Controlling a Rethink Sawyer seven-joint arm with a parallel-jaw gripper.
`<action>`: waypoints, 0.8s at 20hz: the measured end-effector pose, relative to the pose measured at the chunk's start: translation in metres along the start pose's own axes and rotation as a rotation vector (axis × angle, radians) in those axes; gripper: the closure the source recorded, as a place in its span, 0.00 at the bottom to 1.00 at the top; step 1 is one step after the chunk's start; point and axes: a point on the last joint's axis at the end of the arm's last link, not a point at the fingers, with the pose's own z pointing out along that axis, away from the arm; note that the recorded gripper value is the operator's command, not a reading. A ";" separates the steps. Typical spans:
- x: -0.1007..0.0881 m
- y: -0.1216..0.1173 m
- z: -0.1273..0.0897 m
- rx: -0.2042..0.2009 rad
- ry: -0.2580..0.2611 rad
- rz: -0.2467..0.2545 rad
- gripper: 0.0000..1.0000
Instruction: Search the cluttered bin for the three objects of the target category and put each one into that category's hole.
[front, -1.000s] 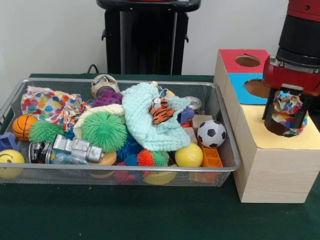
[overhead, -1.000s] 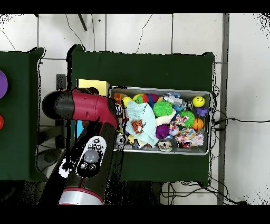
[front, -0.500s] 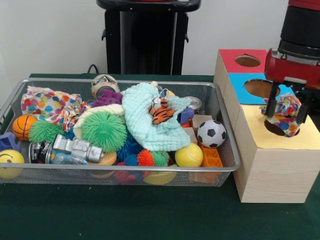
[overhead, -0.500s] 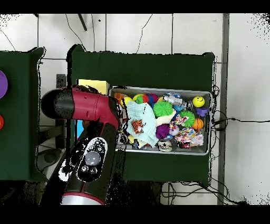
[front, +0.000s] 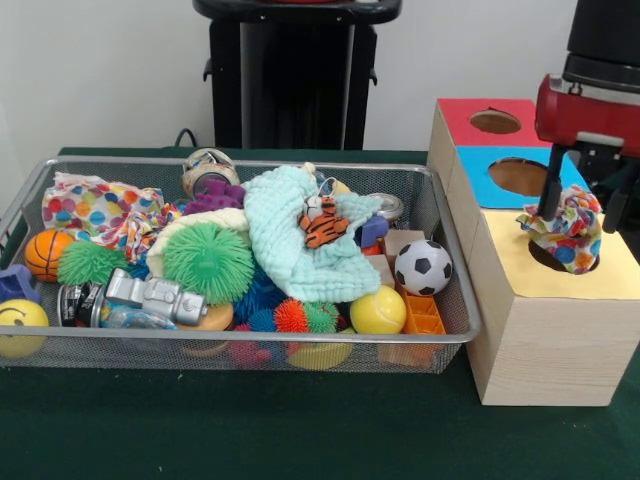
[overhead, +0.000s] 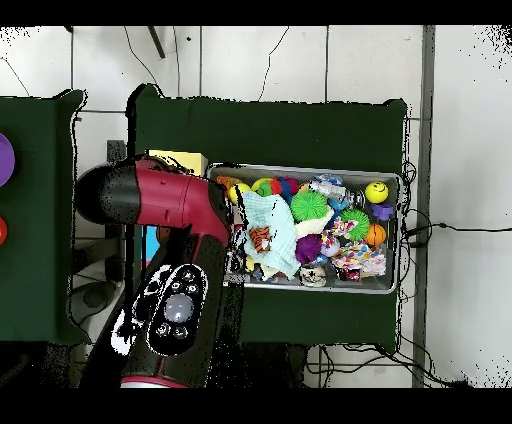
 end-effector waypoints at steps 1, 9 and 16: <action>-0.002 -0.001 -0.001 0.000 -0.002 0.002 0.00; -0.008 -0.008 -0.004 0.000 -0.007 0.012 1.00; -0.007 -0.012 -0.005 0.002 -0.005 0.016 1.00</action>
